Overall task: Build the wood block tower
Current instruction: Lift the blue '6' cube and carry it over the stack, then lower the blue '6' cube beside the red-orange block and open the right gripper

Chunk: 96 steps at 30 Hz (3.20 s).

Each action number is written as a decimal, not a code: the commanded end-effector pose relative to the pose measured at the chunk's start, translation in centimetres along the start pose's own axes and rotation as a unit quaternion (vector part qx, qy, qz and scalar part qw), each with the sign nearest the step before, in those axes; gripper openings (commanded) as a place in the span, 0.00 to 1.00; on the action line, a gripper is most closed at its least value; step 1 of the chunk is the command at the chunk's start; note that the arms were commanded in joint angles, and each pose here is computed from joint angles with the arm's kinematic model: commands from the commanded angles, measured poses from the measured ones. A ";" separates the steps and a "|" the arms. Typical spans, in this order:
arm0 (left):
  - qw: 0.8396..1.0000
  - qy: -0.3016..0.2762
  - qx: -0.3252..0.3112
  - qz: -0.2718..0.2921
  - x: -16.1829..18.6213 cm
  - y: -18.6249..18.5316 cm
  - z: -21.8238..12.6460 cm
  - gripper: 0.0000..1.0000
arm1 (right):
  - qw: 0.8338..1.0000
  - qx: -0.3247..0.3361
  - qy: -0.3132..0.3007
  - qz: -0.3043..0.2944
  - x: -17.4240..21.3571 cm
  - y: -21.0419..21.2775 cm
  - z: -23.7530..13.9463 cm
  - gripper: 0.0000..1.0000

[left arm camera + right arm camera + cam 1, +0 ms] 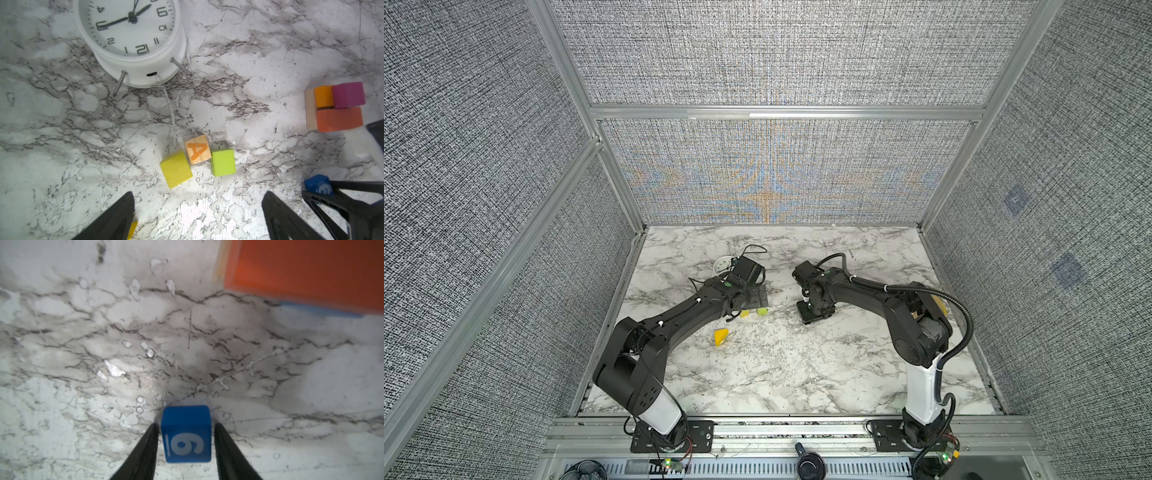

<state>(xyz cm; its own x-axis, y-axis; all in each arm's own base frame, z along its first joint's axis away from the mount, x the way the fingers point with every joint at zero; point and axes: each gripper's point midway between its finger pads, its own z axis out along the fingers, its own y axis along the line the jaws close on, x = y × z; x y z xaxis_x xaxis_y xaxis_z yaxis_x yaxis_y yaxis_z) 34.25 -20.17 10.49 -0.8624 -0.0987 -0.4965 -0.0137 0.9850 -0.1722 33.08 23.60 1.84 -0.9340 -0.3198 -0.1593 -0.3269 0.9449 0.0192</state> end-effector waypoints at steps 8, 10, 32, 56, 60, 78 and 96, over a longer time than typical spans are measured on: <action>0.999 -0.025 0.015 0.017 -2.1 -1.2 -0.6 0.97 | 1.000 0.020 0.009 -0.008 -0.4 -0.6 -1.2 0.32; 0.999 -0.028 0.010 0.016 -2.2 -1.0 -0.8 0.97 | 1.000 0.021 0.005 -0.011 -1.0 -0.7 -1.7 0.31; 0.997 -0.065 -0.012 0.025 -4.8 -0.6 -1.9 0.98 | 0.999 0.011 -0.014 0.031 -5.9 -3.8 -5.6 0.31; 0.998 -0.059 -0.008 0.019 -5.8 -1.1 0.2 0.99 | 0.999 0.007 0.002 0.041 -8.3 -4.7 -3.7 0.31; 0.998 -0.057 -0.008 0.018 -6.0 -1.2 0.5 0.98 | 0.999 0.006 0.001 0.043 -8.7 -4.9 -3.6 0.31; 0.999 -0.049 -0.008 0.018 -6.2 -1.3 1.5 0.98 | 0.999 -0.002 0.010 0.043 -8.7 -4.7 -2.8 0.32; 0.999 -0.049 -0.006 0.017 -6.2 -1.2 1.6 0.98 | 0.999 0.000 0.011 0.048 -9.0 -4.7 -2.6 0.32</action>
<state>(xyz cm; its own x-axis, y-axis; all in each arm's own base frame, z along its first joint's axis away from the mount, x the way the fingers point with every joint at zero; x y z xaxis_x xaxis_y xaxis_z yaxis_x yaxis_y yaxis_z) 40.32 -21.04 12.35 -0.8118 -0.0730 -0.5793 0.0112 0.9900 -0.1405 42.72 21.95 5.56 -0.9631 -0.2301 -0.1394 -0.2374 0.9707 0.0377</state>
